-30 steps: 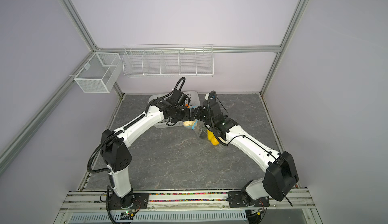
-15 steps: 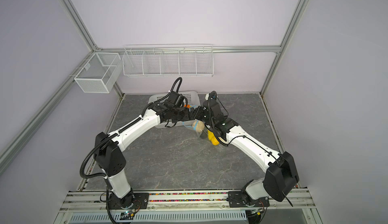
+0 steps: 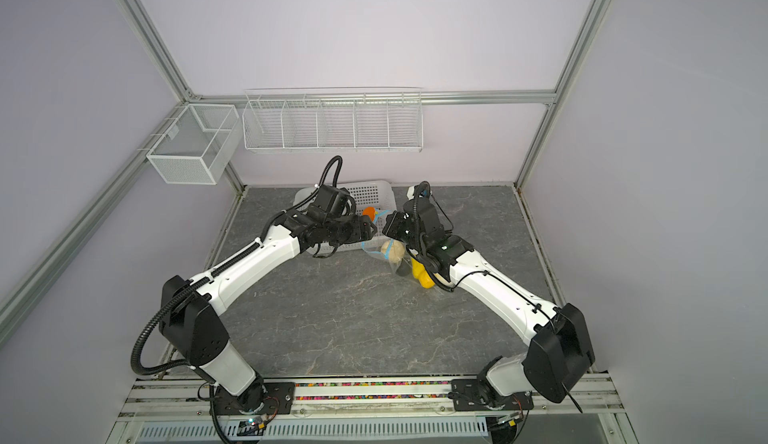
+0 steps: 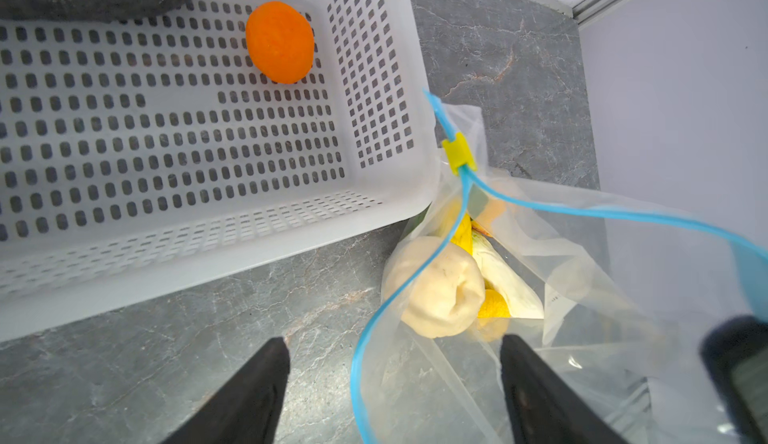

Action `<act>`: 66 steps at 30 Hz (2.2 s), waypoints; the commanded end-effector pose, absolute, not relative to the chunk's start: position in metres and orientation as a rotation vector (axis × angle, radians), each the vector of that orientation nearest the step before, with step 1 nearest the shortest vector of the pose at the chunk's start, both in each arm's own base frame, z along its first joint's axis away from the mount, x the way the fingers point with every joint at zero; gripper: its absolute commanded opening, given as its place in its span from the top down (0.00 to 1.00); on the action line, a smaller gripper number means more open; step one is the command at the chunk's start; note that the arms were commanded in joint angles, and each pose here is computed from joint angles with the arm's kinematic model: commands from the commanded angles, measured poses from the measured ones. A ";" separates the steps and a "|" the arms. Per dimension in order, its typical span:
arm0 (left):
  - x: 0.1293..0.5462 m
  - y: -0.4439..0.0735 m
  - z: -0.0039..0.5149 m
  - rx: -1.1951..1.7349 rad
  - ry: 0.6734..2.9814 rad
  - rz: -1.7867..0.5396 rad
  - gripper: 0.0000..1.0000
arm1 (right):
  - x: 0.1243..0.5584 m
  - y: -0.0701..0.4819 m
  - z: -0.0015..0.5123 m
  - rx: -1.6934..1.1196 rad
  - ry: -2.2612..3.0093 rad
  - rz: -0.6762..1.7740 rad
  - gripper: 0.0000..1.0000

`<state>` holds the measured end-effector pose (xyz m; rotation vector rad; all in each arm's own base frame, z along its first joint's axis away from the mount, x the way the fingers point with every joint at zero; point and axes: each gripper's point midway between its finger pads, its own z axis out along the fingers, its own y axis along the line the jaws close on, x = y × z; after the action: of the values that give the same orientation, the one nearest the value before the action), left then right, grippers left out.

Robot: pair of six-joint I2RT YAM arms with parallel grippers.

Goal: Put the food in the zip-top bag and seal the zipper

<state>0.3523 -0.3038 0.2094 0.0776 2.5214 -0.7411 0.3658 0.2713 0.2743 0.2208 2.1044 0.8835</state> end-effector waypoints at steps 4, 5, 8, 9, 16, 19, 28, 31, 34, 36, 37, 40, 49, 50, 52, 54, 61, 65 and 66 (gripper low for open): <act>0.350 -0.310 0.202 0.075 2.517 -0.905 0.40 | 0.363 0.267 0.290 0.225 2.059 0.905 0.94; 0.349 -0.311 0.201 0.076 2.520 -0.914 0.45 | 0.363 0.267 0.291 0.225 2.056 0.905 0.94; 0.348 -0.312 0.203 0.078 2.509 -0.935 0.55 | 0.363 0.266 0.291 0.223 2.055 0.900 0.94; 0.348 -0.312 0.203 0.077 2.510 -0.939 0.59 | 0.362 0.266 0.291 0.223 2.056 0.899 0.94; 0.347 -0.313 0.210 0.082 2.499 -0.954 0.86 | 0.362 0.265 0.293 0.223 2.051 0.893 0.94; 0.346 -0.313 0.214 0.081 2.492 -0.961 0.90 | 0.361 0.263 0.294 0.220 2.048 0.884 0.94; 0.343 -0.328 0.243 0.099 2.453 -1.032 0.91 | 0.356 0.241 0.310 0.236 2.002 0.820 0.94; 0.341 -0.340 0.254 0.131 2.455 -1.036 0.92 | 0.355 0.228 0.316 0.256 1.985 0.792 0.94; 0.339 -0.353 0.270 0.166 2.434 -1.056 0.92 | 0.352 0.215 0.323 0.267 1.965 0.762 0.94; 0.337 -0.362 0.280 0.191 2.418 -1.068 0.92 | 0.350 0.207 0.327 0.270 1.952 0.740 0.94; 0.336 -0.365 0.285 0.199 2.413 -1.074 0.92 | 0.349 0.204 0.329 0.270 1.948 0.734 0.94; 0.334 -0.376 0.298 0.224 2.405 -1.080 0.93 | 0.346 0.194 0.334 0.278 1.930 0.713 0.94; 0.326 -0.395 0.319 0.269 2.389 -1.088 0.93 | 0.335 0.163 0.349 0.302 1.872 0.653 0.94; 0.325 -0.397 0.323 0.272 2.383 -1.094 0.93 | 0.334 0.159 0.350 0.305 1.866 0.643 0.94; 0.323 -0.401 0.328 0.282 2.374 -1.101 0.93 | 0.332 0.154 0.354 0.309 1.855 0.631 0.94; 0.322 -0.406 0.330 0.290 2.369 -1.108 0.92 | 0.330 0.148 0.357 0.311 1.844 0.616 0.94; 0.322 -0.424 0.317 0.310 2.407 -1.127 0.93 | 0.325 0.139 0.363 0.287 1.847 0.565 0.94; 0.323 -0.424 0.307 0.291 2.406 -1.130 0.91 | 0.326 0.143 0.356 0.273 1.867 0.573 0.94; 0.323 -0.422 0.303 0.285 2.412 -1.118 0.90 | 0.327 0.146 0.353 0.268 1.879 0.581 0.94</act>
<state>0.3235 -0.4229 0.3073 0.3037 2.4084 -1.1171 0.3255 0.1458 0.3470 0.2854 1.9024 0.5755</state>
